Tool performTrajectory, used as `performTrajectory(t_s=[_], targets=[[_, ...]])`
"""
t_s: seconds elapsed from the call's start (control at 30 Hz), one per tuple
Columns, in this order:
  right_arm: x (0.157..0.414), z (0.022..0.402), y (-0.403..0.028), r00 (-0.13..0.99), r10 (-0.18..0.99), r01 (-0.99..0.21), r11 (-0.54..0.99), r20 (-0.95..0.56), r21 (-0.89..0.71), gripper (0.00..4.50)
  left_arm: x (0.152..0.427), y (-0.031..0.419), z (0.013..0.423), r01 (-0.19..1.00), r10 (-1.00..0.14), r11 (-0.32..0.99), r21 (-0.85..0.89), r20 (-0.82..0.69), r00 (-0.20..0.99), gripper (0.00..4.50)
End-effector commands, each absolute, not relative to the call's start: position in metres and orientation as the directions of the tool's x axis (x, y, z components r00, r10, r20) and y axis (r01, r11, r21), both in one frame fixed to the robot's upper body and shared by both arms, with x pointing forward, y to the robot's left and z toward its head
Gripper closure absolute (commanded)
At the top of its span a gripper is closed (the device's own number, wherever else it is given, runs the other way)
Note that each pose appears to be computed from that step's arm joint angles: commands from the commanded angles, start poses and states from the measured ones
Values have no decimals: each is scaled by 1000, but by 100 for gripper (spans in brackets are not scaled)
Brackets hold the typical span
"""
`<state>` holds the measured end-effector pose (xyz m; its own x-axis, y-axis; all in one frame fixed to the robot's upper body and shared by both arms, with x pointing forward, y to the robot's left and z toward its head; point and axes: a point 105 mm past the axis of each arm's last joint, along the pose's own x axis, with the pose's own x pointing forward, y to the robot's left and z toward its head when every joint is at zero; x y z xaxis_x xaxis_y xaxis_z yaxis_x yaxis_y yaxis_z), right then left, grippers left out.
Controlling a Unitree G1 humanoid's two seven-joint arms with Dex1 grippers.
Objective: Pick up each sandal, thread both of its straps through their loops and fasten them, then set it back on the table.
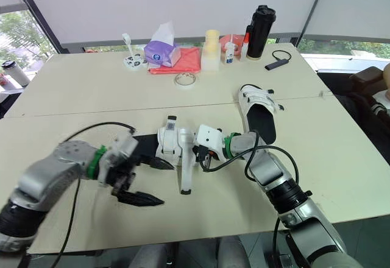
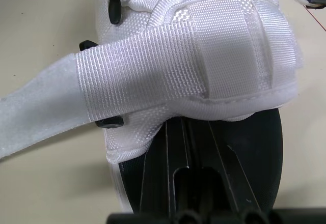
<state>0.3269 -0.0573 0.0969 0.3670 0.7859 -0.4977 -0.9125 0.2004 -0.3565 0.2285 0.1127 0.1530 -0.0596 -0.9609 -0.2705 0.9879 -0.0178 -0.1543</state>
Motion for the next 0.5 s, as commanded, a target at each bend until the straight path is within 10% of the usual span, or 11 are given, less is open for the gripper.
performTrajectory(t_s=[0.03, 0.5], targets=[[322, 71, -63, 331, 750, -937, 188, -573, -295, 450, 221, 110, 147, 969, -962, 19, -246, -269, -49, 9], [323, 73, -63, 333, 750, -936, 188, -572, -299, 450, 266, 83, 105, 882, -958, 275, -382, -182, 220, 9]])
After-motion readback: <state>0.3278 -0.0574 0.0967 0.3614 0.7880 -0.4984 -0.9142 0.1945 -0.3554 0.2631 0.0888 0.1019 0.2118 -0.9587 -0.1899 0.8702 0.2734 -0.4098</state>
